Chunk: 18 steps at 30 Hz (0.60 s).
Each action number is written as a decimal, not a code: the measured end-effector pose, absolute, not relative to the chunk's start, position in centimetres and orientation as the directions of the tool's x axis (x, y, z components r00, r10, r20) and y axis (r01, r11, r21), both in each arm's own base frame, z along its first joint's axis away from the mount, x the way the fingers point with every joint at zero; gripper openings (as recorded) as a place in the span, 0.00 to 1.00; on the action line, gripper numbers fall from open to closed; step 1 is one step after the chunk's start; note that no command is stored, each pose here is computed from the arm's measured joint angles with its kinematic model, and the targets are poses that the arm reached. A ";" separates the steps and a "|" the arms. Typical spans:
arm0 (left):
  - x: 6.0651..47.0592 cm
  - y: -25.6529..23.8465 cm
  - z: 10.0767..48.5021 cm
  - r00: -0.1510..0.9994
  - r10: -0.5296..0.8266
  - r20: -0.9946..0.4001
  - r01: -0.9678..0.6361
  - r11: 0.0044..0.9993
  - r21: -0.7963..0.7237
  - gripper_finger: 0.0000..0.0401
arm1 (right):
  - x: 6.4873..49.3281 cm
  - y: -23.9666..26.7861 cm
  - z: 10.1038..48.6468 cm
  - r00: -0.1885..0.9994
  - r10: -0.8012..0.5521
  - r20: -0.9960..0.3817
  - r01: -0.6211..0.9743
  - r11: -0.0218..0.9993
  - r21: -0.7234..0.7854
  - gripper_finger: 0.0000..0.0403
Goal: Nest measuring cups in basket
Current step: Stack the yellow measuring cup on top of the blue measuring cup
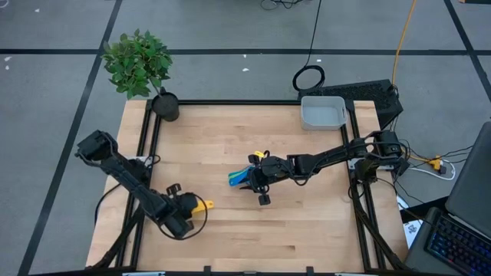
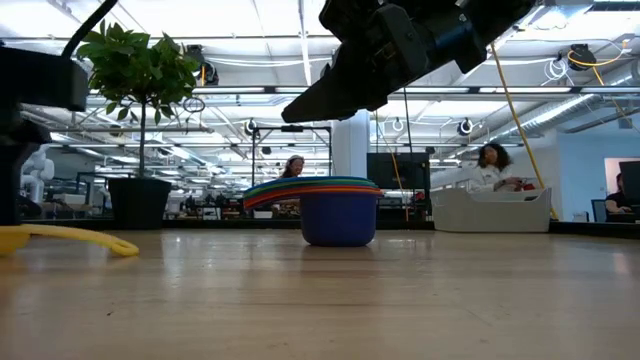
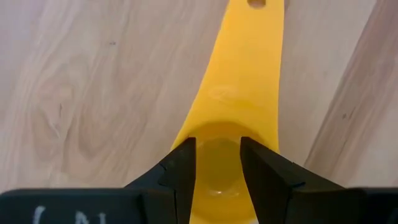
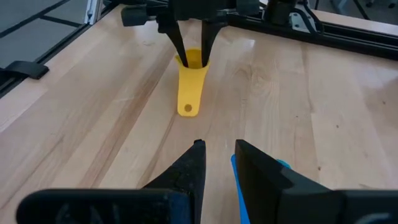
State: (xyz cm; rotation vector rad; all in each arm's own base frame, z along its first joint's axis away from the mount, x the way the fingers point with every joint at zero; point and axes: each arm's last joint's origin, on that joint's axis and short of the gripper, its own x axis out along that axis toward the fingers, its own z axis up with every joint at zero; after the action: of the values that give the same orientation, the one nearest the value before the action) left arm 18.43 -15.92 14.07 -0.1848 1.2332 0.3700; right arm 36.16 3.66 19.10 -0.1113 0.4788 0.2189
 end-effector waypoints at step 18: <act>19.5 -15.8 15.4 0.248 0.163 -0.955 -0.357 0.932 0.066 0.33 | 35.8 3.6 18.5 0.831 0.179 -0.526 -0.237 0.970 -0.045 0.20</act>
State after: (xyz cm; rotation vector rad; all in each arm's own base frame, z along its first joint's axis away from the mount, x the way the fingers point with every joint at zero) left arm 19.49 -15.79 15.44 -0.1770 1.2729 0.3564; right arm 35.83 3.63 18.54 -0.1102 0.5467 0.2208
